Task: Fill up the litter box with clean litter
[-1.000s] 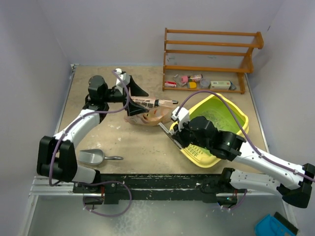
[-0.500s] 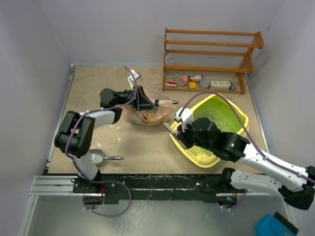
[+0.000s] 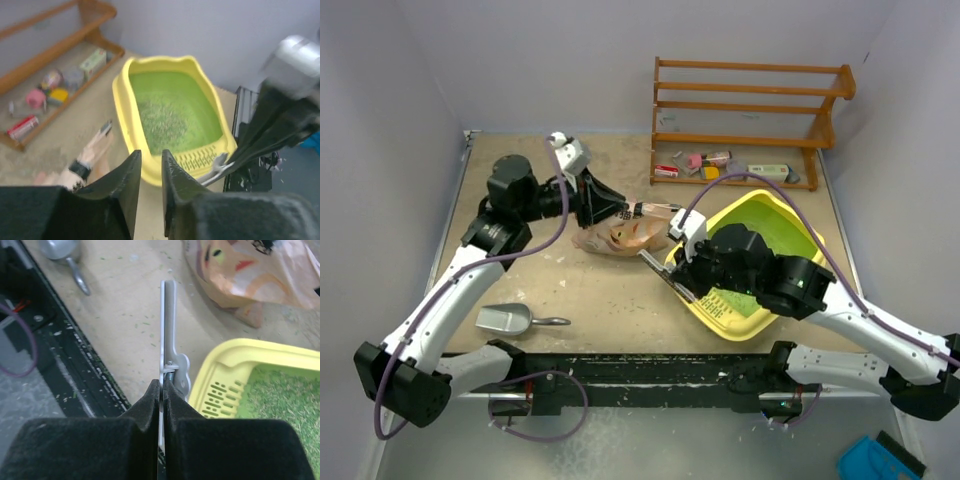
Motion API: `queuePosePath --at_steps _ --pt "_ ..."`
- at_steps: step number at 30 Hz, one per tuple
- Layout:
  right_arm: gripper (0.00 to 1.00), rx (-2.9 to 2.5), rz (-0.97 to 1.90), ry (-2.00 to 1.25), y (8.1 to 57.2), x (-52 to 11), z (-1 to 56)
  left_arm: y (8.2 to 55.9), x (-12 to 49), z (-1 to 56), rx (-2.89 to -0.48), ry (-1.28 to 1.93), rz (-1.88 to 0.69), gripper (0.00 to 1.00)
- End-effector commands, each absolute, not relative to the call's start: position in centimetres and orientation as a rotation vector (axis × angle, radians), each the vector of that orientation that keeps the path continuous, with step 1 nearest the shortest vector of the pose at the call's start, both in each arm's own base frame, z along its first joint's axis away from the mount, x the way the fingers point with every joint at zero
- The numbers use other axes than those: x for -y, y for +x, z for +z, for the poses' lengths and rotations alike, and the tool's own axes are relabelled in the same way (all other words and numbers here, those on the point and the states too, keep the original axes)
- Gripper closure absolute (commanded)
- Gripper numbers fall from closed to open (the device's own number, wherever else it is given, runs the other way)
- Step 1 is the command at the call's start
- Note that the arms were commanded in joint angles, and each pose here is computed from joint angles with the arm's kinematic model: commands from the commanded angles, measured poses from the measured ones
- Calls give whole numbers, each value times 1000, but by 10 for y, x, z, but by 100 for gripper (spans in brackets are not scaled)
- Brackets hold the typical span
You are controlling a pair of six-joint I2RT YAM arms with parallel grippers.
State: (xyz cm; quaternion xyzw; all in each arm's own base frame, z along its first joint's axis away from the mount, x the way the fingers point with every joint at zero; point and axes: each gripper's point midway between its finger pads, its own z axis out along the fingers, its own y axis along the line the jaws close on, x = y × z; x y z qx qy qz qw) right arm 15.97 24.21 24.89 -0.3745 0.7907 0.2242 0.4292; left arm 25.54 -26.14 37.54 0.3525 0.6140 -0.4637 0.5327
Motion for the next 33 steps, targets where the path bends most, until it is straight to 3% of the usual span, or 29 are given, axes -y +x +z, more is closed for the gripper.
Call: queuePosePath --at_steps 1,6,12,19,24,33 --pt "100 -1940 748 -1094 129 -258 279 265 245 287 -1714 850 -971 69" --pt "100 -1940 795 -1144 117 -257 287 246 240 276 -1707 896 -980 54" --pt "100 -1961 699 -1158 129 -254 275 210 247 287 -1603 1021 -1127 51" --pt "100 -1947 752 -1166 128 -267 272 163 252 292 -1442 1139 -1368 54" --pt "100 -1910 789 -1145 127 -271 281 165 247 278 -1495 1092 -1279 62" --pt "100 -1918 797 -1163 132 -284 275 156 249 289 -1431 1118 -1318 61"
